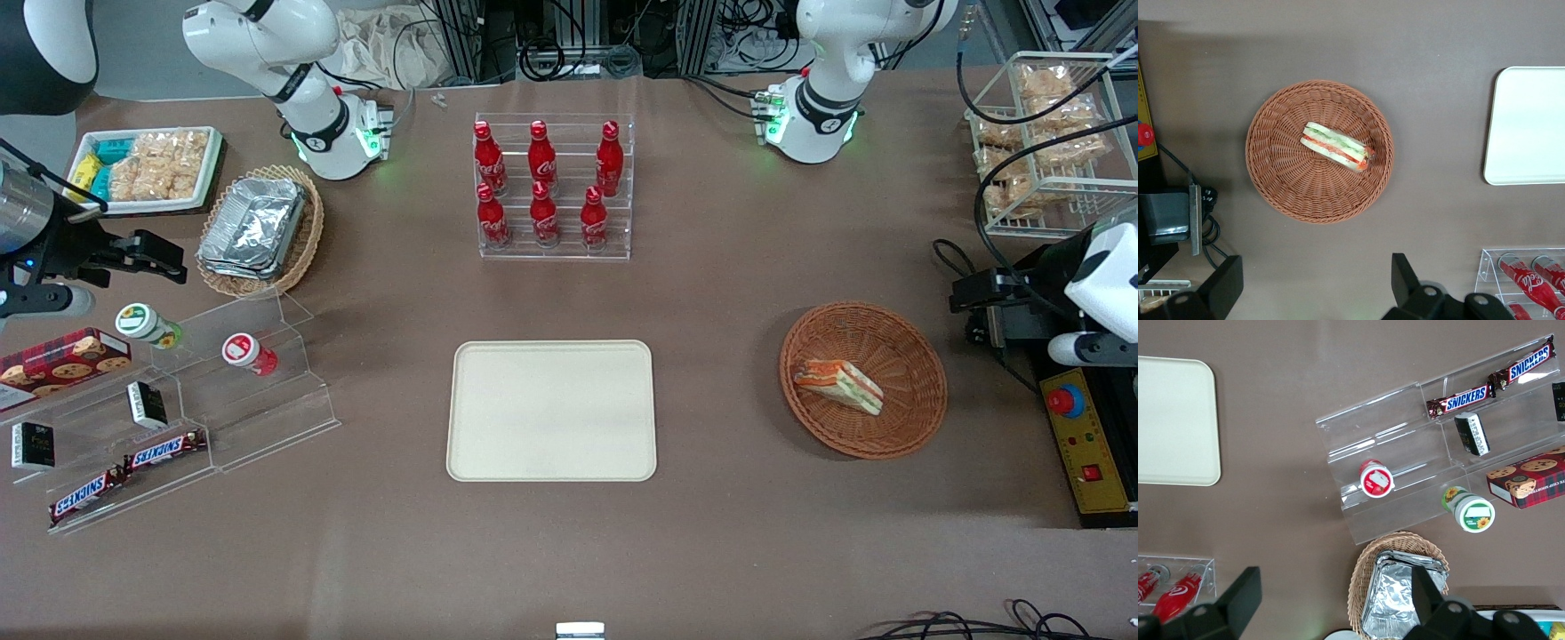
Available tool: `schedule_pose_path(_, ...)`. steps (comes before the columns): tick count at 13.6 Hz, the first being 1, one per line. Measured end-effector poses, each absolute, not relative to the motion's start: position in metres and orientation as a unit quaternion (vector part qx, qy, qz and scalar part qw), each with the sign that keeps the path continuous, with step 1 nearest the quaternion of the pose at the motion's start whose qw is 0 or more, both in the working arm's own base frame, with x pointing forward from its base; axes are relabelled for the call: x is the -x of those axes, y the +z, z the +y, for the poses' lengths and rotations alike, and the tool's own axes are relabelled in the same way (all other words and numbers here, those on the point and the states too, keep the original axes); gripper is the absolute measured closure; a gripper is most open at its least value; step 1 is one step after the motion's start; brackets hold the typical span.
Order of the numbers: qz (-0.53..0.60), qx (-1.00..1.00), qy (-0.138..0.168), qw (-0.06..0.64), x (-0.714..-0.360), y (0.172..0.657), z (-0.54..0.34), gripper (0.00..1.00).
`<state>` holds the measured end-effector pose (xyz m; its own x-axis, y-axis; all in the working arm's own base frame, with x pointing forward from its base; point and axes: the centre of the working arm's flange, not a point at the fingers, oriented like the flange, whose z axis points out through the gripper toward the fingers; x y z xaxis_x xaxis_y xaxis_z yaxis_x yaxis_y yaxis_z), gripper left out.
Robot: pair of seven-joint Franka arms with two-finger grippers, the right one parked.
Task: Place sandwich from basket to tray
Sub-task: 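Move the left gripper down over the sandwich in the wicker basket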
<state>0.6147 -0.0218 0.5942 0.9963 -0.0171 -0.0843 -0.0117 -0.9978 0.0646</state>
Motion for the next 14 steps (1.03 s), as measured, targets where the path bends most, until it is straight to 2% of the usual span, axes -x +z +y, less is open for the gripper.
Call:
schedule_pose_path(6, -0.007, -0.998, -0.045, 0.032, -0.616, 0.591, -0.023, 0.0)
schedule_pose_path(10, 0.021, -0.997, -0.07, 0.028, -0.619, 0.553, -0.019, 0.0)
schedule_pose_path(14, 0.178, -0.983, -0.034, 0.025, -0.629, 0.482, -0.016, 0.01)
